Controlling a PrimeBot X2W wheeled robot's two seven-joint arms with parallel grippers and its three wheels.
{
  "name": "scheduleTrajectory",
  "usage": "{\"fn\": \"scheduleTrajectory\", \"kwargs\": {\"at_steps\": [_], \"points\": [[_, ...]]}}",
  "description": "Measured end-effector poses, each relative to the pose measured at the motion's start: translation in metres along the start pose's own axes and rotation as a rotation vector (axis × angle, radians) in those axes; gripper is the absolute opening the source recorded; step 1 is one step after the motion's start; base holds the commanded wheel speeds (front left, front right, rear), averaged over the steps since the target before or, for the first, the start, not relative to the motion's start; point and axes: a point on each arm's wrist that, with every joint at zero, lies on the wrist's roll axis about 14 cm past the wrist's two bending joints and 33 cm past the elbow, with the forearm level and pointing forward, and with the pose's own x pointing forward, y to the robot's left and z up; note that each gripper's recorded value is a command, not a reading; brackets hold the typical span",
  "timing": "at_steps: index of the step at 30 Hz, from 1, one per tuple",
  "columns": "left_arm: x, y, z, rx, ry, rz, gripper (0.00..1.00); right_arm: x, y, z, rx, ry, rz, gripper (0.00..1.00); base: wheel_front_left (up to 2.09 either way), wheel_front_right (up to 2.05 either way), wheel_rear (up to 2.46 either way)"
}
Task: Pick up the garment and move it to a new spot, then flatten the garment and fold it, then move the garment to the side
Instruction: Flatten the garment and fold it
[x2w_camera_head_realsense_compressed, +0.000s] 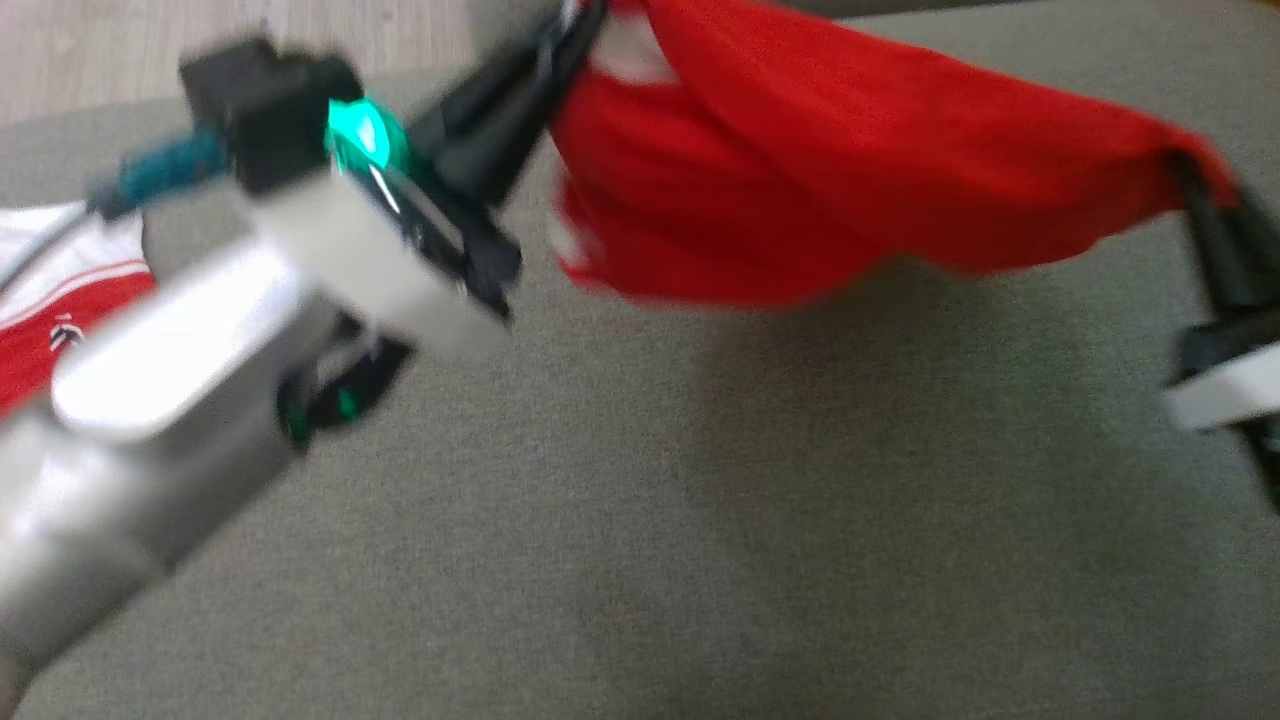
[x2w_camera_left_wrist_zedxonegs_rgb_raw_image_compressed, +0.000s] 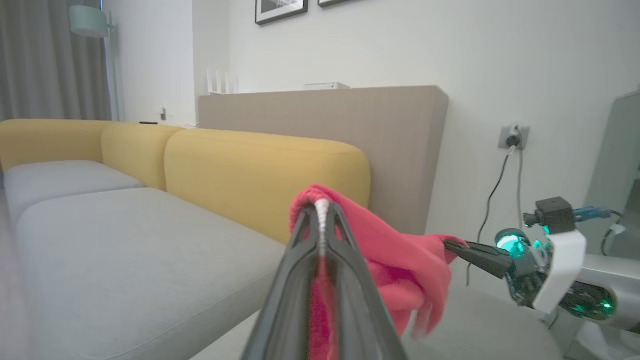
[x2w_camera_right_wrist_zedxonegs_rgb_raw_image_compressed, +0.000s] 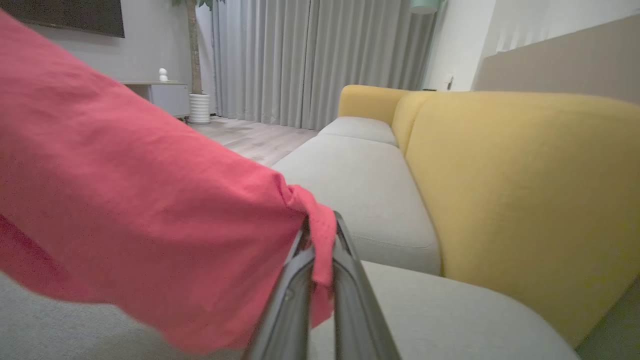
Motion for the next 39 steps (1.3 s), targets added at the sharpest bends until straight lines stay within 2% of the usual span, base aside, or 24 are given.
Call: {"fn": "scheduleTrajectory", "kwargs": {"at_steps": [3,6,10,14,15,18,21,27,32,39], "points": [[-0.013,-0.028,0.006,-0.085,-0.035,-0.016,0.0,-0.02,-0.015,0.024,-0.04,0.013,-0.024,0.0,0.0,0.0,0.0],[-0.024,-0.04,-0.009,-0.136,-0.003,-0.021,0.0,-0.028,-0.008,0.004,-0.043,0.15,0.005,0.0,0.0,0.0,0.0],[-0.034,-0.024,-0.045,-0.191,0.062,0.04,0.0,-0.019,0.015,-0.05,0.005,0.341,0.068,0.0,0.0,0.0,0.0],[-0.042,0.009,-0.086,-0.22,0.135,0.119,0.0,0.023,0.032,-0.081,0.055,0.381,0.084,0.0,0.0,0.0,0.0],[-0.044,0.02,-0.095,-0.213,0.154,0.147,0.0,0.032,0.037,-0.087,0.059,0.389,0.092,1.0,0.0,0.0,0.0],[-0.051,0.047,-0.112,-0.217,0.17,0.229,0.0,0.053,0.05,-0.096,0.021,0.354,0.125,1.0,0.0,0.0,0.0],[-0.052,0.064,-0.114,-0.19,0.162,0.276,0.0,0.058,0.057,-0.096,-0.029,0.291,0.152,1.0,0.0,0.0,0.0],[-0.053,0.071,-0.119,-0.189,0.153,0.314,0.0,0.033,0.077,-0.087,-0.068,0.2,0.206,1.0,0.0,0.0,0.0],[-0.046,0.07,-0.116,-0.188,0.137,0.305,0.0,0.005,0.11,-0.107,-0.009,0.259,0.247,1.0,0.0,0.0,0.0],[-0.046,0.069,-0.119,-0.195,0.14,0.296,0.0,-0.007,0.124,-0.142,0.008,0.407,0.27,1.0,0.0,0.0,0.0]]}}
